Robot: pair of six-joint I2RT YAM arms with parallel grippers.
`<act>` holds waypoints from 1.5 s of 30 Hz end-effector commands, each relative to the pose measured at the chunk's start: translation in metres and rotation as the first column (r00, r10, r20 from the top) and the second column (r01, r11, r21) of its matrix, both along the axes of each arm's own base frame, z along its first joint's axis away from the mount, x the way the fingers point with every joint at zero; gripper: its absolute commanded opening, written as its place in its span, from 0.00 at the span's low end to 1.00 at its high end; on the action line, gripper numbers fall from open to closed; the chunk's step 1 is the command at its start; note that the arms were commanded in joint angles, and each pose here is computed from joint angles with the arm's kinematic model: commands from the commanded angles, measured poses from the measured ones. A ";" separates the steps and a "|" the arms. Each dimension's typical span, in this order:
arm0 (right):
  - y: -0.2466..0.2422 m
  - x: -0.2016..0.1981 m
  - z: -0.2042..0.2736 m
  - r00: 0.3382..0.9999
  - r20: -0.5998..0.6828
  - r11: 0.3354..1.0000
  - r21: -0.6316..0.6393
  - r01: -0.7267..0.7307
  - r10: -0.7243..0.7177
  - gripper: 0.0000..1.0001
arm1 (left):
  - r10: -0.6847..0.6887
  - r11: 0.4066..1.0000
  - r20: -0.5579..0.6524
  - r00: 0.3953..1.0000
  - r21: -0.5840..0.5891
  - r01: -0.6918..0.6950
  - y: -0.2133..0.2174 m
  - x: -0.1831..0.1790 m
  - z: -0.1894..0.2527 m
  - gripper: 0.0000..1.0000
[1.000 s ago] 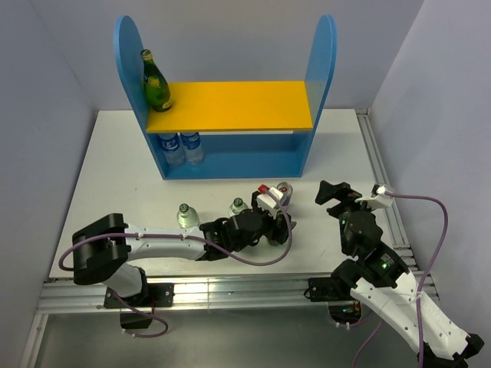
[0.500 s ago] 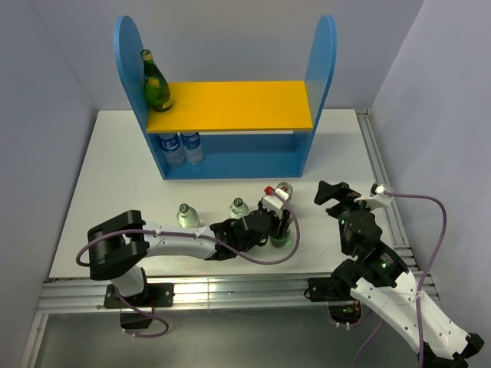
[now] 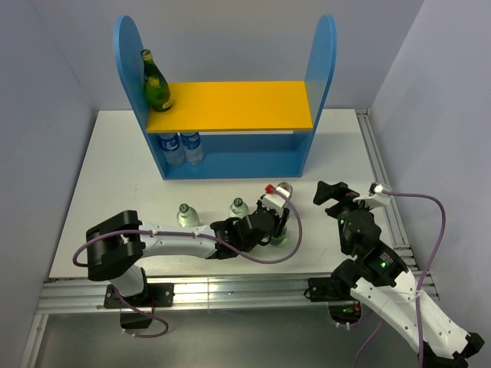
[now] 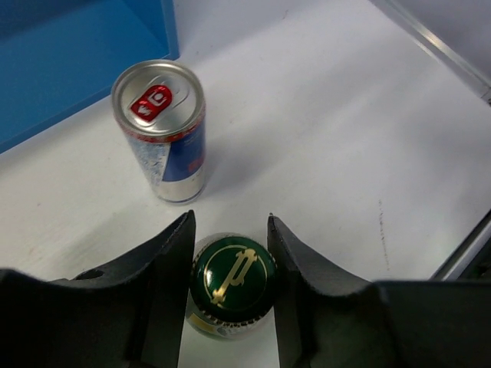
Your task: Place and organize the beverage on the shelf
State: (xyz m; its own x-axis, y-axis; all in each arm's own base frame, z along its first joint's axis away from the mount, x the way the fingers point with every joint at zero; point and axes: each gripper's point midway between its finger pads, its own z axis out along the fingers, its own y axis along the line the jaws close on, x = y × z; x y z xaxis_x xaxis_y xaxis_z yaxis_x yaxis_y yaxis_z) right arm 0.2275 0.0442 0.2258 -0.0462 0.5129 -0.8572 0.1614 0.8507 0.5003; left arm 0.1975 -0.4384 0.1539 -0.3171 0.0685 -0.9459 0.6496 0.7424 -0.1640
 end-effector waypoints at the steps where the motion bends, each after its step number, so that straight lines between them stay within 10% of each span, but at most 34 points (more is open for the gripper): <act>1: 0.001 0.000 0.007 1.000 0.026 1.000 0.029 0.000 -0.001 1.00 | 0.094 0.988 0.069 0.993 -0.133 -0.084 0.009 0.011 0.082 0.00; 23: 0.001 -0.001 0.009 0.999 0.036 0.999 0.039 -0.001 0.000 1.00 | 0.353 0.916 0.194 0.915 -0.268 -0.297 0.103 0.084 0.258 0.00; 45: 0.000 -0.004 0.012 0.998 0.057 0.998 0.058 -0.013 0.009 1.00 | 0.642 0.764 0.314 0.699 -0.335 -0.551 0.236 0.208 0.382 0.00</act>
